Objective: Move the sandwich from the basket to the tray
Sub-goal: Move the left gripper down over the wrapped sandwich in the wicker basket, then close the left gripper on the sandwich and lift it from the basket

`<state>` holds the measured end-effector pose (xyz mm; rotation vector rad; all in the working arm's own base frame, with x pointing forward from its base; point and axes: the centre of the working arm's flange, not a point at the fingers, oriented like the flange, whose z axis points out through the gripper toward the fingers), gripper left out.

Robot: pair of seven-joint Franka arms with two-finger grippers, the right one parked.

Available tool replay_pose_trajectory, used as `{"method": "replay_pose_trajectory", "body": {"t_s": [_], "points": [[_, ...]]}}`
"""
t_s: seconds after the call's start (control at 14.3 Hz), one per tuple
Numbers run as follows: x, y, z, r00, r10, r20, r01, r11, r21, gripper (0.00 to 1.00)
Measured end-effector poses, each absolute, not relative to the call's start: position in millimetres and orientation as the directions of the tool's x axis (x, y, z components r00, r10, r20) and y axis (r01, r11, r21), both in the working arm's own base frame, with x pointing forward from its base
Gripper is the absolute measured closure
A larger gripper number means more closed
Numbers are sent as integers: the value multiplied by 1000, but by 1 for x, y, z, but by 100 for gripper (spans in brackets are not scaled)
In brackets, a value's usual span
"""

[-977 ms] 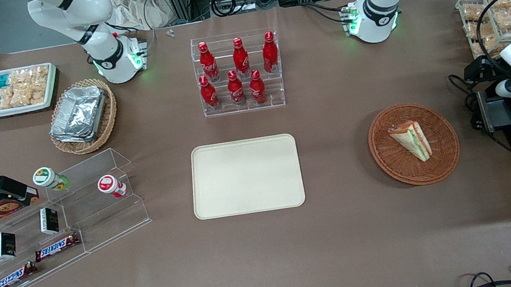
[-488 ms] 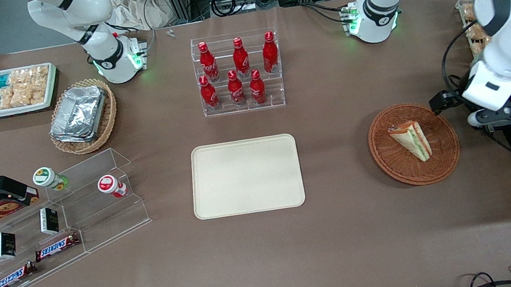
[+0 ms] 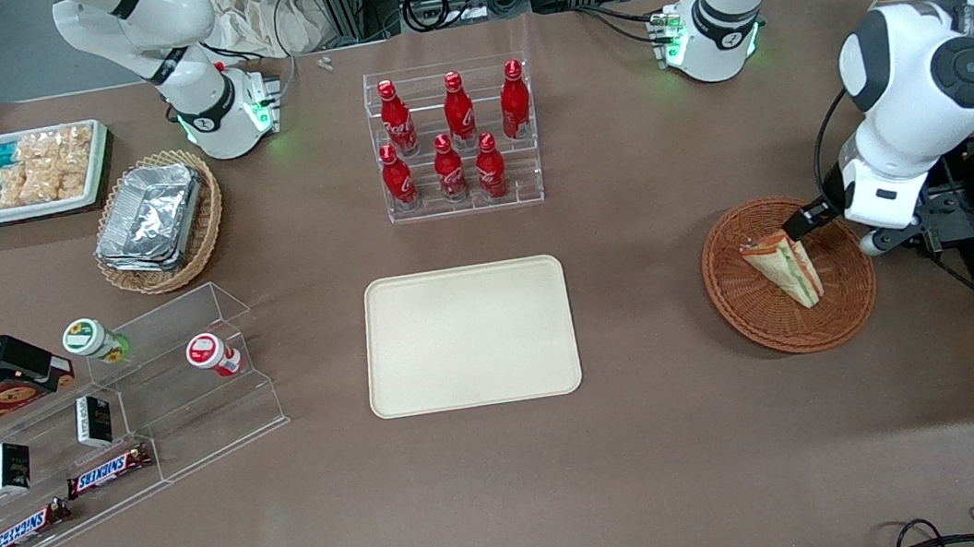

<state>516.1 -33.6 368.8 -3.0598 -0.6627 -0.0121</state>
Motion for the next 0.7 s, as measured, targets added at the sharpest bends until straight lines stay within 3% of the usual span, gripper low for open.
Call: {"method": "replay_pose_trajectory", "body": {"t_s": [0.7], "points": [[510,-29,261,871,490,36,489,-872,41,0]]}}
